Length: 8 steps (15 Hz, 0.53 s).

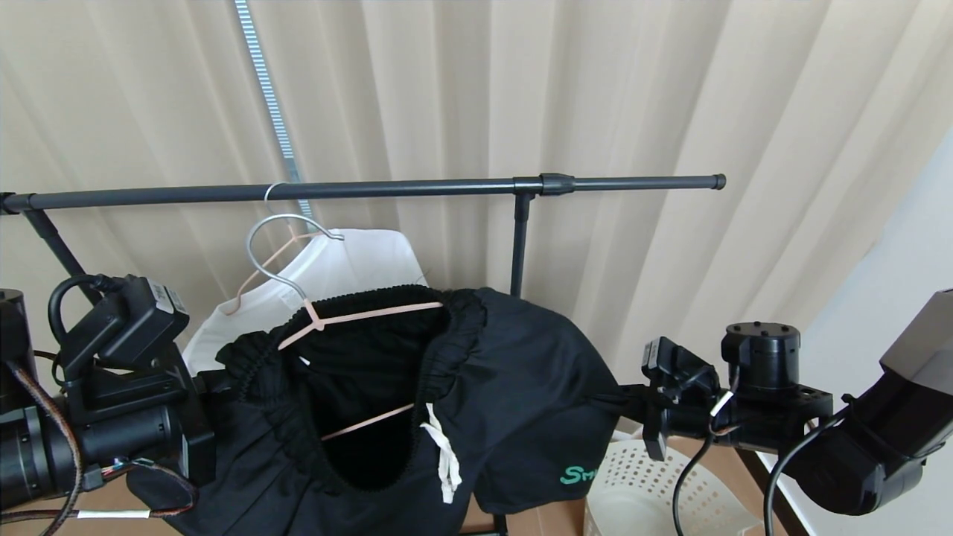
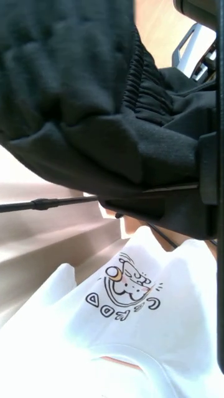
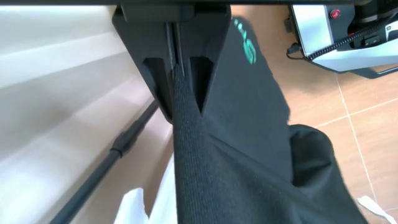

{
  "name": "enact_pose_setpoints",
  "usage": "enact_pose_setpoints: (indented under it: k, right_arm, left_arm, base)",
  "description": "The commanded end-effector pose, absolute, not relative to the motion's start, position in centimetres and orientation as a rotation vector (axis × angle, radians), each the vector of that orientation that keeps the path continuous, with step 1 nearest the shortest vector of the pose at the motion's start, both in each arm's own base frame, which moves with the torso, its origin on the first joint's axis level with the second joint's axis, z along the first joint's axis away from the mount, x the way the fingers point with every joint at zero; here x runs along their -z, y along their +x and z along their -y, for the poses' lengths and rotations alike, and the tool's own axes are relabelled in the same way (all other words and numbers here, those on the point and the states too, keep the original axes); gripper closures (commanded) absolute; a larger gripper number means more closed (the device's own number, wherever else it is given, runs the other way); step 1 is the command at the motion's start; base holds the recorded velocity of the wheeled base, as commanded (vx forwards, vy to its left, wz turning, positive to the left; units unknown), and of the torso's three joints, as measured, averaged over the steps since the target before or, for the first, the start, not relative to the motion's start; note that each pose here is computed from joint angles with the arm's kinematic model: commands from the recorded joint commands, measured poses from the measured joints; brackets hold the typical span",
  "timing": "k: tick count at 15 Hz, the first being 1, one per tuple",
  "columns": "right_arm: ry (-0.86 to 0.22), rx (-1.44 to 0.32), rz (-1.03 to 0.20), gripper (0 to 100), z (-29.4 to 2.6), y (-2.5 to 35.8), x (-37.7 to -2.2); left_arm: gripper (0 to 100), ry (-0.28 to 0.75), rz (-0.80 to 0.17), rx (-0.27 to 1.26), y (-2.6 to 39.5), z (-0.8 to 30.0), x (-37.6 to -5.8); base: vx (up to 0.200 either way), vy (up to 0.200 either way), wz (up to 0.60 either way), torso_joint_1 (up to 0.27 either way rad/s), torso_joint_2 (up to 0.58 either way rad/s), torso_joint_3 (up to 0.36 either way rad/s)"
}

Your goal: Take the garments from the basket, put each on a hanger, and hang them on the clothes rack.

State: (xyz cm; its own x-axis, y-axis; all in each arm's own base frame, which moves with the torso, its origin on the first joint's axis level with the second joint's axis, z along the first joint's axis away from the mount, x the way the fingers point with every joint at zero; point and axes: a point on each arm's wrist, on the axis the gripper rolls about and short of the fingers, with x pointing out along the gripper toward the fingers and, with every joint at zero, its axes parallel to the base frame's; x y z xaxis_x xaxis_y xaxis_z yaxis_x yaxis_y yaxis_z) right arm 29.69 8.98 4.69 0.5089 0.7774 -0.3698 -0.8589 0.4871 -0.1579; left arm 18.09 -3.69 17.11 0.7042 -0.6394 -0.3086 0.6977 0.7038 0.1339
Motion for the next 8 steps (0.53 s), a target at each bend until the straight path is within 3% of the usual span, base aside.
enact_pose_setpoints:
  k: [1, 8]
  right_arm:
    - [-0.341, -0.999, -0.286, 100, -8.97, 30.09, -3.89]
    - [-0.345, -1.007, -0.296, 100, -9.13, 29.76, -3.69]
  left_arm:
    - [100, 0.243, -0.240, 0.746, 18.09, 3.65, -17.33]
    - [100, 0.236, -0.238, 0.765, 18.06, 3.71, -17.34]
  base:
    - [0.000, 0.000, 0.00, 0.000, 0.00, 0.000]
    - [0.000, 0.000, 0.00, 0.000, 0.00, 0.000]
